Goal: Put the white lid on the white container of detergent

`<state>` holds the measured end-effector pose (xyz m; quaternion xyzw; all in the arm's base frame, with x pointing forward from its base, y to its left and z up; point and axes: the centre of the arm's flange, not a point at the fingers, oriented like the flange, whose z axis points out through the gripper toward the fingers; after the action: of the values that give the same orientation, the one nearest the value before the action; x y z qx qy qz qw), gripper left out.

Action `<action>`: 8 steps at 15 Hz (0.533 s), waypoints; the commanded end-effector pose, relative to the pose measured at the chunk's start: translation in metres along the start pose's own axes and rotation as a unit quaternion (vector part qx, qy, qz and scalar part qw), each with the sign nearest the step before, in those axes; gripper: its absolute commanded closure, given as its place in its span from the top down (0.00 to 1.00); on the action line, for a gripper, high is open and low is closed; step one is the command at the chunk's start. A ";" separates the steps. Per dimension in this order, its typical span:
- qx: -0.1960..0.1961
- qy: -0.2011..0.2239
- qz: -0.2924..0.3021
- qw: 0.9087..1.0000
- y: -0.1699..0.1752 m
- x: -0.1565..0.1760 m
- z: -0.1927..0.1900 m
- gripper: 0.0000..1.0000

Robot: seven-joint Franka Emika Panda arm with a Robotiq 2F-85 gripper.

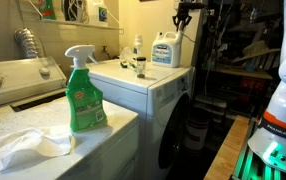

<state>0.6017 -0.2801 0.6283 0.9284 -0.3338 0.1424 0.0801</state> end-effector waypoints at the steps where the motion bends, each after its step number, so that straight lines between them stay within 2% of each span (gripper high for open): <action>1: -0.029 -0.005 0.003 1.000 0.014 0.001 0.010 0.12; 8: -0.013 -0.010 0.000 1.000 0.010 -0.003 0.011 0.12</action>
<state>0.6021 -0.2803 0.6266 0.9287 -0.3326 0.1404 0.0853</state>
